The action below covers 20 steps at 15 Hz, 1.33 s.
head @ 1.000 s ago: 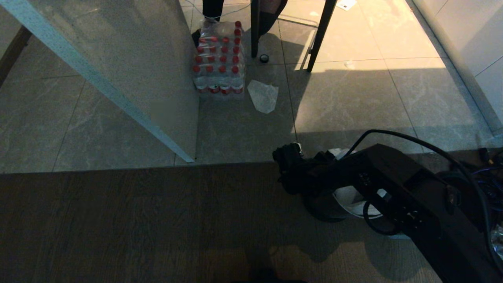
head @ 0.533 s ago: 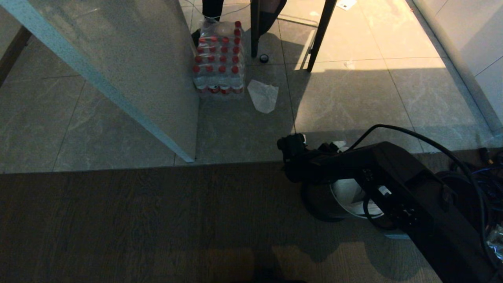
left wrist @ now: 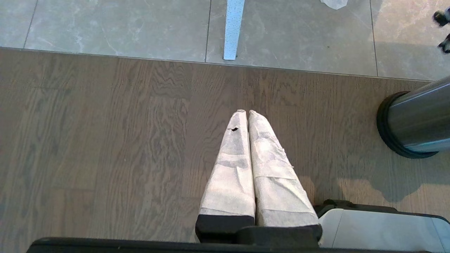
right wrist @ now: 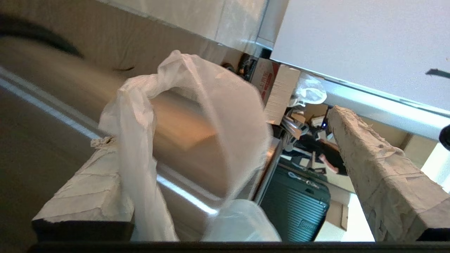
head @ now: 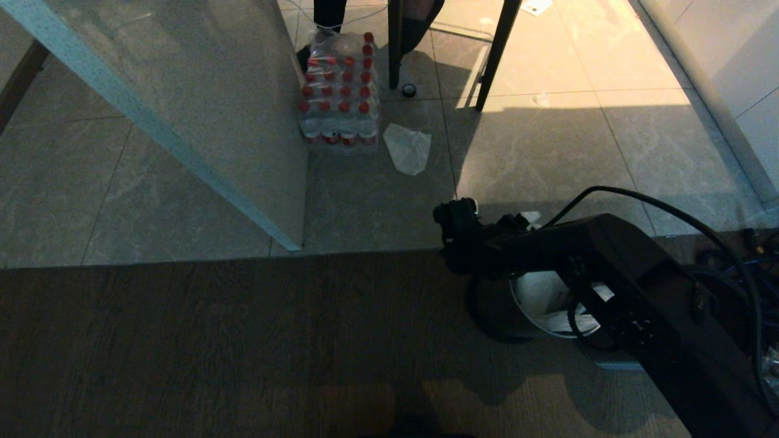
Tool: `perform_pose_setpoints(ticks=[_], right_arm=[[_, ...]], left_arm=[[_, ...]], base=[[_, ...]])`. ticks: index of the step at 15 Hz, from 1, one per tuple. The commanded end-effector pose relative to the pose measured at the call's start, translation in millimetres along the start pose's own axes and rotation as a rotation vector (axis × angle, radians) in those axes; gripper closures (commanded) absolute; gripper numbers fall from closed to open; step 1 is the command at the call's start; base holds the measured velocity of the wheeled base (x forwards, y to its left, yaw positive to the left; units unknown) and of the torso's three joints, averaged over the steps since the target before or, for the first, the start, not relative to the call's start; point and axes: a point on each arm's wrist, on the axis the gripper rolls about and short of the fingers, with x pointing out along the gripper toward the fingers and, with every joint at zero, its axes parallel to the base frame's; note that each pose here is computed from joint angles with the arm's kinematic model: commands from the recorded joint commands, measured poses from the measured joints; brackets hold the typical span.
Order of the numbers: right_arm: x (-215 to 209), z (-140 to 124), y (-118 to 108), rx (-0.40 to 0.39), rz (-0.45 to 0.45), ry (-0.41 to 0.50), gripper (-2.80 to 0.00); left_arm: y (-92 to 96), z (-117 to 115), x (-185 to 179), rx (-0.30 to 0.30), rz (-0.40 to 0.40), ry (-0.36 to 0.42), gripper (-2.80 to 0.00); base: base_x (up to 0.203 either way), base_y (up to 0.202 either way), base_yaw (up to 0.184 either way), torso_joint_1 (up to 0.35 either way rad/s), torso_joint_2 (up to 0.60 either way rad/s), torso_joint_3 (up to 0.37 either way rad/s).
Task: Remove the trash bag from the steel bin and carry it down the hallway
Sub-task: Pick up the trash bag
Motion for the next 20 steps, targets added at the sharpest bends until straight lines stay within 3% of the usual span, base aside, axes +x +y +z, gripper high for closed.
perform_pose_setpoints(ticks=[1,10,14,20], right_arm=[[-1,5,-14,0.025,-0.01,0.001,-2.8],[-4,7,-40,0.047,-0.03,0.011,-2.8],[-7,-8,-44,-0.002,-0.032,0.02,-2.8],[-17,-6,-65,0.042,-0.034,0.006,-2.8]], left_arm=[[0.0,0,0,0.0,0.0,-0.001,0.0],[0.0,0,0,0.0,0.002,-0.001,0.0],[0.0,0,0,0.0,0.001,-0.001,0.0],[0.0,0,0,0.0,0.0,-0.001,0.0]], base=[[0.0,0.0,0.0,0.0,0.0,0.0],[0.0,0.0,0.0,0.0,0.0,0.0],[0.0,0.0,0.0,0.0,0.0,0.0],[0.0,0.0,0.0,0.0,0.0,0.0]])
